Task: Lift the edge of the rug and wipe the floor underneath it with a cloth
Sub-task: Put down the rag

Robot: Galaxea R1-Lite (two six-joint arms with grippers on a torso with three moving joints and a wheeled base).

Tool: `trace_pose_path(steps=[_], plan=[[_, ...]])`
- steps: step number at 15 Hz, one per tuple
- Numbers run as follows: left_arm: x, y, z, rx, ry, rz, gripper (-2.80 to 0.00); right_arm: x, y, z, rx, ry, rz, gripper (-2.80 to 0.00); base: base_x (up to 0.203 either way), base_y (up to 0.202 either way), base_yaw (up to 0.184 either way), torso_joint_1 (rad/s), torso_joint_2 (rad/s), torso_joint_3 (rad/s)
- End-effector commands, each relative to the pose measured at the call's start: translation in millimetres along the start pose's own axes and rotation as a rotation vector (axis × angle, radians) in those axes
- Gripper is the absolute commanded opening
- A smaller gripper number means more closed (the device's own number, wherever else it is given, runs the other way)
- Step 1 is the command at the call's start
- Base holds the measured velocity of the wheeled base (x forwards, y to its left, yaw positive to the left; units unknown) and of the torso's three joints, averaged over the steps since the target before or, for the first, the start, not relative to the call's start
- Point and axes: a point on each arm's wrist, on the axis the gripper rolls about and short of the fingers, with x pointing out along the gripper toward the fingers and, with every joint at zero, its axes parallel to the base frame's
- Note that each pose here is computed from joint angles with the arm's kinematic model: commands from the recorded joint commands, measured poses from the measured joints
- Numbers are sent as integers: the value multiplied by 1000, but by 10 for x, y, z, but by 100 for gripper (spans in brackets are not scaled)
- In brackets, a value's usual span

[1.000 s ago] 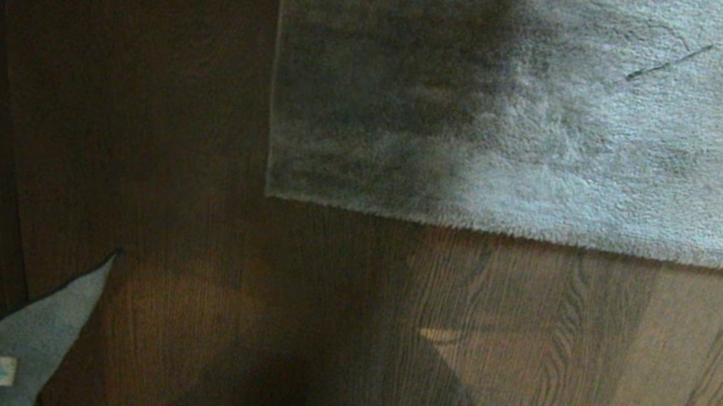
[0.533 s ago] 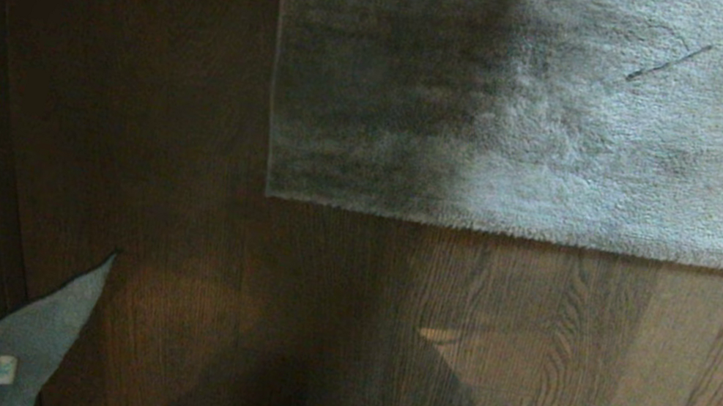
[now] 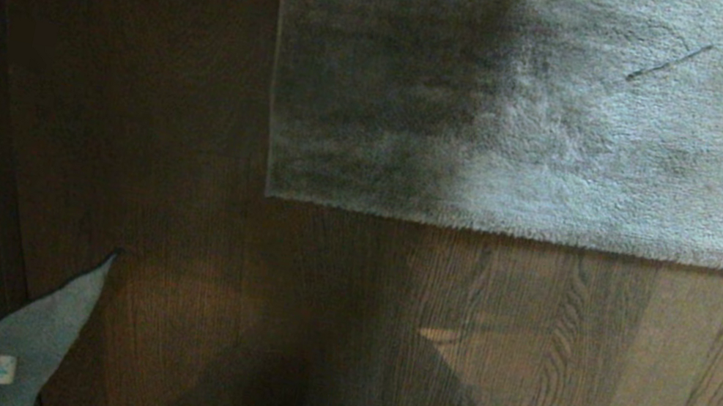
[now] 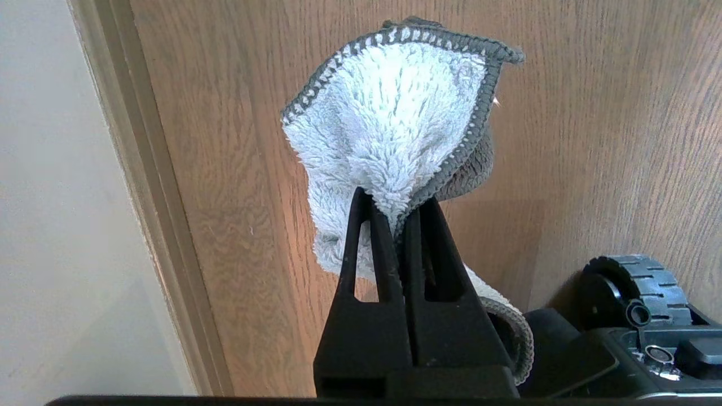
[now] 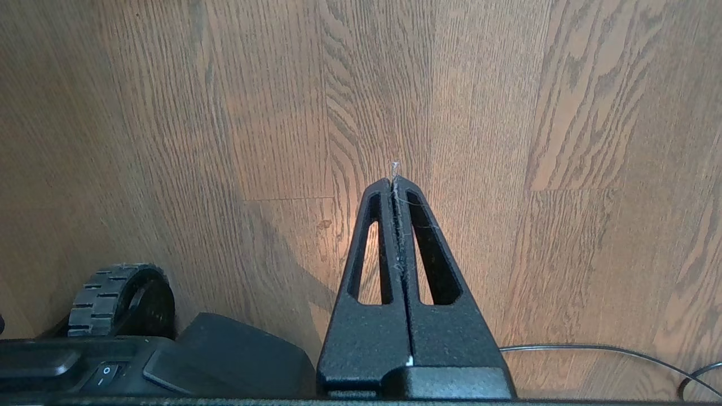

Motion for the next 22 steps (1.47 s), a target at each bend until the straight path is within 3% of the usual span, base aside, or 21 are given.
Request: trace_pose_path(steps=[1,15,16,22], plan=[[0,0,-1,0,0,0,-280,3,0,1,0,3,0,-280,0,0,0,0,0,0],[-3,3,3,-38,3,16,-280,3,0,1,0,3,0,-280,0,0,0,0,0,0],[-13,2,58,-38,-8,10,-280,3,0,1,0,3,0,-280,0,0,0,0,0,0],[144,13,488,-40,94,-9,-280,3,0,1,0,3,0,-280,0,0,0,0,0,0]])
